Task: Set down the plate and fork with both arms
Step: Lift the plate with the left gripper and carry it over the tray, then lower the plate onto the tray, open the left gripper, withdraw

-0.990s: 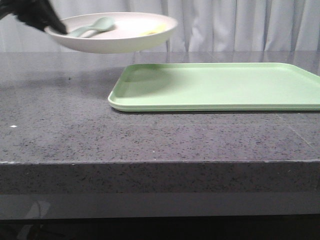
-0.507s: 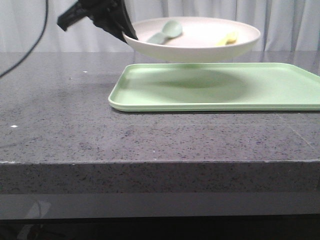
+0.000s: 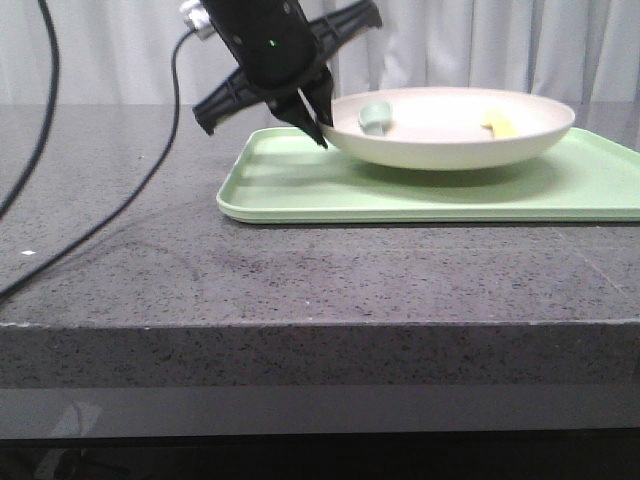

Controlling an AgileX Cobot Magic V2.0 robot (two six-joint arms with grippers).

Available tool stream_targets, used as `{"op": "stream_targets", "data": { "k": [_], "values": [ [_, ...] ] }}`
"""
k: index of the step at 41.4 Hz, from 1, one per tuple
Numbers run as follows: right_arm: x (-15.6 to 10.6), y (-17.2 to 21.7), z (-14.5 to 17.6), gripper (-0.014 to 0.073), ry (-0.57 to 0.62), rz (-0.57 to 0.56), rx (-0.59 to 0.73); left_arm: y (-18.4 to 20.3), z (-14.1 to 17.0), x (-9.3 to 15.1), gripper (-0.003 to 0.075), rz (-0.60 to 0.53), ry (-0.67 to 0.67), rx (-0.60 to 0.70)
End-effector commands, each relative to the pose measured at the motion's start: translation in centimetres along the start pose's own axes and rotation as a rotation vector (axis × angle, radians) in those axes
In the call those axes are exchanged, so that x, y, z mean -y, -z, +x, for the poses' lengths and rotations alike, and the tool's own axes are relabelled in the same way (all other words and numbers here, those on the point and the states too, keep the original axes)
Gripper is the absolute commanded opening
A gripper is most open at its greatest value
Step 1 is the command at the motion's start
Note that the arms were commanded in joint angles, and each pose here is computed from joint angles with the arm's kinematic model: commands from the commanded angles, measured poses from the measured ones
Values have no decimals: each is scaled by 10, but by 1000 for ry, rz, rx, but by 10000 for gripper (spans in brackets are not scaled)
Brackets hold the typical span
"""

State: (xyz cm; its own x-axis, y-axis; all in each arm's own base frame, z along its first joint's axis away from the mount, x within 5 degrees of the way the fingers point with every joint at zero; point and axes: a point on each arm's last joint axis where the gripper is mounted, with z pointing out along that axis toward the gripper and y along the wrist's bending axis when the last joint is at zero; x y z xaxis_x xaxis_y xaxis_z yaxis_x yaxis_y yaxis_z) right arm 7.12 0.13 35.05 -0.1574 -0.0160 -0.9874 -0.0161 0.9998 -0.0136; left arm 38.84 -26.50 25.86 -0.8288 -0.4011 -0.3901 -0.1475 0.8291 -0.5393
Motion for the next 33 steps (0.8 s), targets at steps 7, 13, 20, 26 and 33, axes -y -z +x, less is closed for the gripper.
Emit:
{"op": "stream_targets", "data": {
  "k": [7, 13, 20, 26, 33],
  "values": [
    [1, 1, -16, 550, 17, 15, 91, 24, -2, 28, -20, 113, -3, 77],
    [1, 1, -16, 550, 17, 15, 91, 24, 0, 26, -10, 93, -3, 63],
    [1, 1, -16, 550, 17, 15, 91, 24, -1, 26, 139, 94, -3, 63],
    [1, 1, -16, 550, 17, 15, 91, 25, -1, 27, 306, 99, -14, 67],
    [1, 1, -16, 550, 17, 15, 93, 46, -2, 34, 374, 117, -176, 89]
  ]
}}
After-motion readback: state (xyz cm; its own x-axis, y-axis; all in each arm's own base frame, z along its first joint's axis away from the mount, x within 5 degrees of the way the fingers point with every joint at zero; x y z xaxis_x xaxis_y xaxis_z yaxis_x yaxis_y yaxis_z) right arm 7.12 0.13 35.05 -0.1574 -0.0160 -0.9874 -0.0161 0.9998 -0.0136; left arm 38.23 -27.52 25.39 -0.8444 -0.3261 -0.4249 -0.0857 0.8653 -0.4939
